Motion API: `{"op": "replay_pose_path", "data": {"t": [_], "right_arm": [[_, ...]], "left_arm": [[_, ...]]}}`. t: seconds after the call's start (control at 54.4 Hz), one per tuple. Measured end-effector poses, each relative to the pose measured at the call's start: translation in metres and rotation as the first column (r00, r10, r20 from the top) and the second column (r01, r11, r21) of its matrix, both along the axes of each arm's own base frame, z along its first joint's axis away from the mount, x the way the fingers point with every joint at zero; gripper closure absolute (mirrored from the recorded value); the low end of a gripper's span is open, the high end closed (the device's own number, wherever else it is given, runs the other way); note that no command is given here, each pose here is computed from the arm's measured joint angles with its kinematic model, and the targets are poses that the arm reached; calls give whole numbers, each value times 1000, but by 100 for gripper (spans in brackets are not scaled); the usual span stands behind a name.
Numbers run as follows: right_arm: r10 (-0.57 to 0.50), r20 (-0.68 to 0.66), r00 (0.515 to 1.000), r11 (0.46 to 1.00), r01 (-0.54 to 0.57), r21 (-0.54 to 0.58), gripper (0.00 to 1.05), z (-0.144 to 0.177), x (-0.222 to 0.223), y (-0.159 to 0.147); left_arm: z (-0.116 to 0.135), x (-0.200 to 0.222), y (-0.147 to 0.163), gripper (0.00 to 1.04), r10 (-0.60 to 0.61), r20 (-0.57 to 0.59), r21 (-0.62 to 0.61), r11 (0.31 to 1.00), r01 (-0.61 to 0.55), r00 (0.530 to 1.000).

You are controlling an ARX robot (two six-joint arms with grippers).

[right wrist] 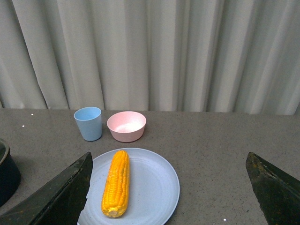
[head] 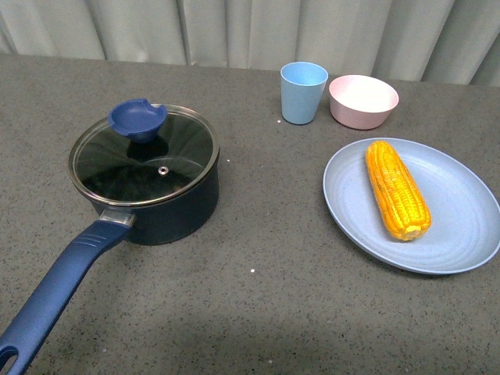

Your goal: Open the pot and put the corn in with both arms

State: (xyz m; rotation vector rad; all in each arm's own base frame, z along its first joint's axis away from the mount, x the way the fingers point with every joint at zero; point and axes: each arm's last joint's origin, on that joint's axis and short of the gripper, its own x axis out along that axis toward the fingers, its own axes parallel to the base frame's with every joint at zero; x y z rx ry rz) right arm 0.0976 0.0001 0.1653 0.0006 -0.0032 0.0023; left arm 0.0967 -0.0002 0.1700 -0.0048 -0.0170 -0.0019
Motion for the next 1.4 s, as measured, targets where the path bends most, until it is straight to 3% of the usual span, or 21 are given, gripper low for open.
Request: {"op": "replay_pose_path", "data": {"t": [1.122, 1.269, 1.397], "right_arm": [[0, 0, 1000, 1000, 0, 0, 9, 0, 0, 0], [0, 0, 1000, 1000, 0, 0, 9, 0, 0, 0], [0, 0, 1000, 1000, 0, 0, 9, 0, 0, 0]], "left_arm": [[0, 0, 0, 6, 0, 0, 0, 1000, 0, 1000], [-4, 9, -1, 6, -185, -68, -49, 982, 182, 980], [-1, 27, -6, 6, -199, -59, -102, 976, 192, 978]]}}
